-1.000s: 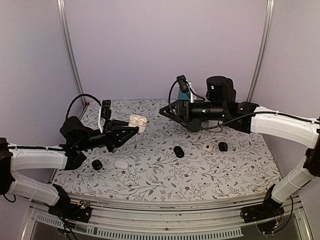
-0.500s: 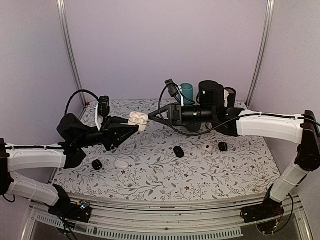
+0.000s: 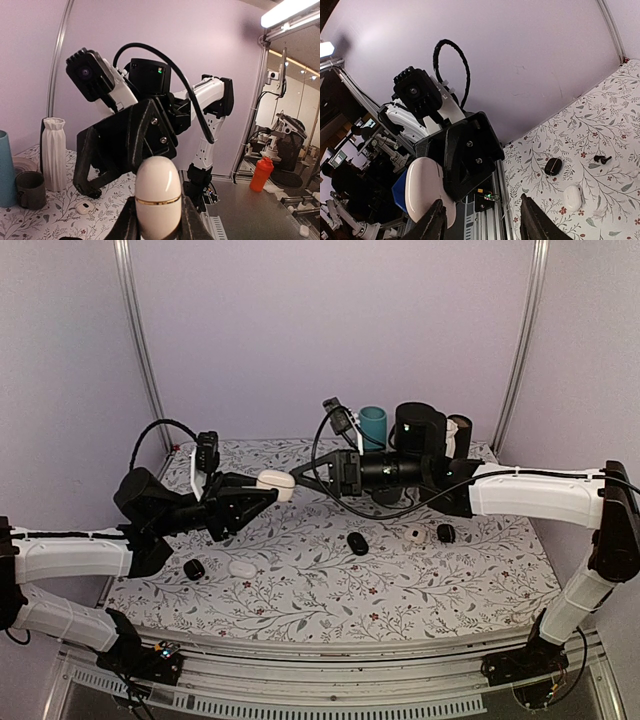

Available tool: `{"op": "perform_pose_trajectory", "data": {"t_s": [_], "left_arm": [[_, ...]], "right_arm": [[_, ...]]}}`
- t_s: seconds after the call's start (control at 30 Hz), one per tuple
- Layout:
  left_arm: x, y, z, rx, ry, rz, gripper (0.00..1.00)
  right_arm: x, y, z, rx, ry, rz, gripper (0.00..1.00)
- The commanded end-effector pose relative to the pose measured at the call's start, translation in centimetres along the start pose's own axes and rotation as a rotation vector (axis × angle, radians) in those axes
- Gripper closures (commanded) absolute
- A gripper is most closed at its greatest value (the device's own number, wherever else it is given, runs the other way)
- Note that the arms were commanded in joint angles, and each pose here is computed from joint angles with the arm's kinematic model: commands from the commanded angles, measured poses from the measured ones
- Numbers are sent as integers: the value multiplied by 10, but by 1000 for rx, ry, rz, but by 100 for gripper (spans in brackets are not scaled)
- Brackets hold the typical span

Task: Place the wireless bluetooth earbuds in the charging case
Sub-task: Close the charging case with the earbuds, then pass from the left arm to the right

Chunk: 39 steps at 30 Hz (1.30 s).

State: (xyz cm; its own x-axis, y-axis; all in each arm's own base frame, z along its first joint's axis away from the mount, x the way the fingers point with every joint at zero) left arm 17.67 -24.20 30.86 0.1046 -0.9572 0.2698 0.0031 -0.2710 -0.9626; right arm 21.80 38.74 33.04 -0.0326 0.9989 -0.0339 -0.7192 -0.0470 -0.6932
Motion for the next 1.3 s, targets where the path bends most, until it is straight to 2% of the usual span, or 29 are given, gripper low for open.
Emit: {"op": "perform_pose_trajectory", "data": {"t_s": [0.0, 0.13, 0.37, 0.63, 1.0, 1.27], "left_arm": [[0, -4, 0, 5, -26, -23, 100], [0, -4, 0, 4, -32, -20, 100], [-4, -1, 3, -19, -78, -16, 100], [-5, -2, 7, -62, -93, -28, 100], [1, -5, 11, -128, -59, -60, 100], [5, -6, 12, -151, -20, -79, 100]], "right_arm": [[0, -4, 16, -41, -66, -8, 50], [-3, -5, 16, -43, -42, -34, 50], [-26, -9, 17, -65, 57, -168, 49], [-39, -5, 29, -116, 3, -215, 48], [-29, 2, 43, -157, -127, -155, 48], [-14, 6, 39, -150, -138, -126, 50]]}}
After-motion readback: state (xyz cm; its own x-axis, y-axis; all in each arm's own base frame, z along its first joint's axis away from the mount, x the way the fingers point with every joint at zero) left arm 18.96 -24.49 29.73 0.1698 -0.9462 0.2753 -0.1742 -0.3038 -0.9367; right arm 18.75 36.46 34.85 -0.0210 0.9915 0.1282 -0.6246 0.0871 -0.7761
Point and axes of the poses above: each gripper's point midway between its finger pads, its own x axis out along the fingers, its own z axis along the line the jaws close on, y = z × x, the point moved 7 cm from there along -x, back along the fingers, and after that the axes turned 10 degrees about x, right-handed, at the moved point
